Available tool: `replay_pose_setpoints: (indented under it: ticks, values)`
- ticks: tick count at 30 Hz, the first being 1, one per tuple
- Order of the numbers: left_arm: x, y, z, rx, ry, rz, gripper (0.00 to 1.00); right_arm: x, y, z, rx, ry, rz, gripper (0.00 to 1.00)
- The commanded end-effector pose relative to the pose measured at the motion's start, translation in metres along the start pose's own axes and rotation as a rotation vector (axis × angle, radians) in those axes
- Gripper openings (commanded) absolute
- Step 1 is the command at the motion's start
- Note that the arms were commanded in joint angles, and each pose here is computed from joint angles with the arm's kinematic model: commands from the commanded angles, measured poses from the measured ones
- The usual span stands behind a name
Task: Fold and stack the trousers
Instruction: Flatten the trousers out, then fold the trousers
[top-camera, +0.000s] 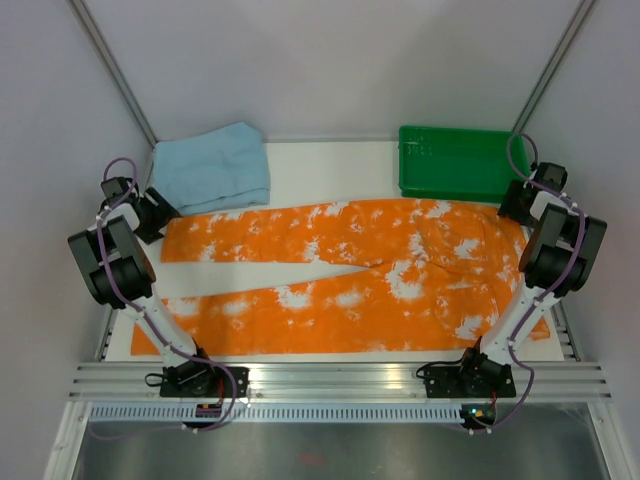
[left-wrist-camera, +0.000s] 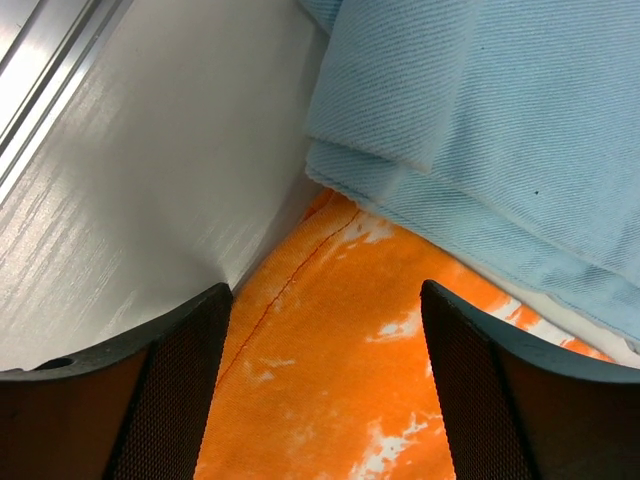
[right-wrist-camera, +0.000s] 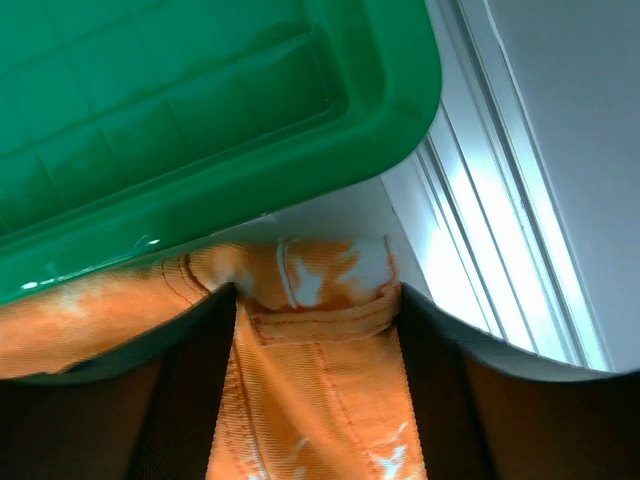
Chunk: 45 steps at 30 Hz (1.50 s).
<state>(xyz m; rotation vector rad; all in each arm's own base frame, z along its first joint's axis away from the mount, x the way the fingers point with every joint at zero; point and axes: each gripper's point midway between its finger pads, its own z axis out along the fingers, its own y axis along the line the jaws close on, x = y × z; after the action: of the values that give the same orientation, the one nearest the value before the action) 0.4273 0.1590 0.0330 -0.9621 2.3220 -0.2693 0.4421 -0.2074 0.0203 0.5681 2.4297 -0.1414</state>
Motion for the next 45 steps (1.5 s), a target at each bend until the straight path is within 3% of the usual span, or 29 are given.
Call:
replay_pose_setpoints:
  ticks: [1,2,3,5,6,7,10,14,19,31,39,45]
  values:
    - [-0.002,-0.004,-0.013,0.018,-0.020,0.040,0.82,-0.023,0.004,0.004,-0.050,-0.072,-0.005,0.61]
    - [0.000,-0.003,-0.013,0.016,-0.016,0.037,0.80,-0.023,0.006,0.005,-0.061,-0.071,-0.005,0.53]
    - [0.001,-0.002,-0.013,0.015,-0.015,0.035,0.75,-0.021,0.008,0.007,-0.073,-0.065,-0.002,0.35]
    - [0.002,-0.002,-0.013,0.015,-0.015,0.038,0.70,-0.016,0.009,0.007,-0.076,-0.054,0.005,0.21]
    - [0.001,-0.003,-0.014,0.018,-0.018,0.044,0.62,-0.017,0.009,0.006,-0.078,-0.057,0.004,0.12]
    - [0.002,-0.004,-0.014,0.027,-0.016,0.052,0.55,-0.013,0.009,0.006,-0.076,-0.048,0.004,0.11]
    - [-0.004,-0.005,-0.015,0.030,-0.025,0.082,0.51,-0.015,0.007,0.000,-0.066,-0.069,0.001,0.01]
    - [-0.011,-0.011,-0.018,0.060,-0.048,0.135,0.50,-0.016,0.005,-0.006,-0.059,-0.075,0.003,0.00]
    - [-0.007,-0.011,-0.008,0.076,0.011,0.179,0.50,-0.012,0.008,-0.006,-0.074,-0.069,0.012,0.00]
    - [-0.025,0.001,0.014,0.012,-0.015,0.197,0.56,-0.012,0.012,-0.014,-0.092,-0.079,0.019,0.02]
    - [-0.030,-0.014,0.021,0.083,-0.002,0.187,0.57,-0.009,0.014,-0.013,-0.099,-0.064,0.027,0.03]
    - [-0.007,-0.009,0.031,0.078,0.089,0.145,0.55,-0.008,0.014,-0.013,-0.097,-0.067,0.038,0.03]
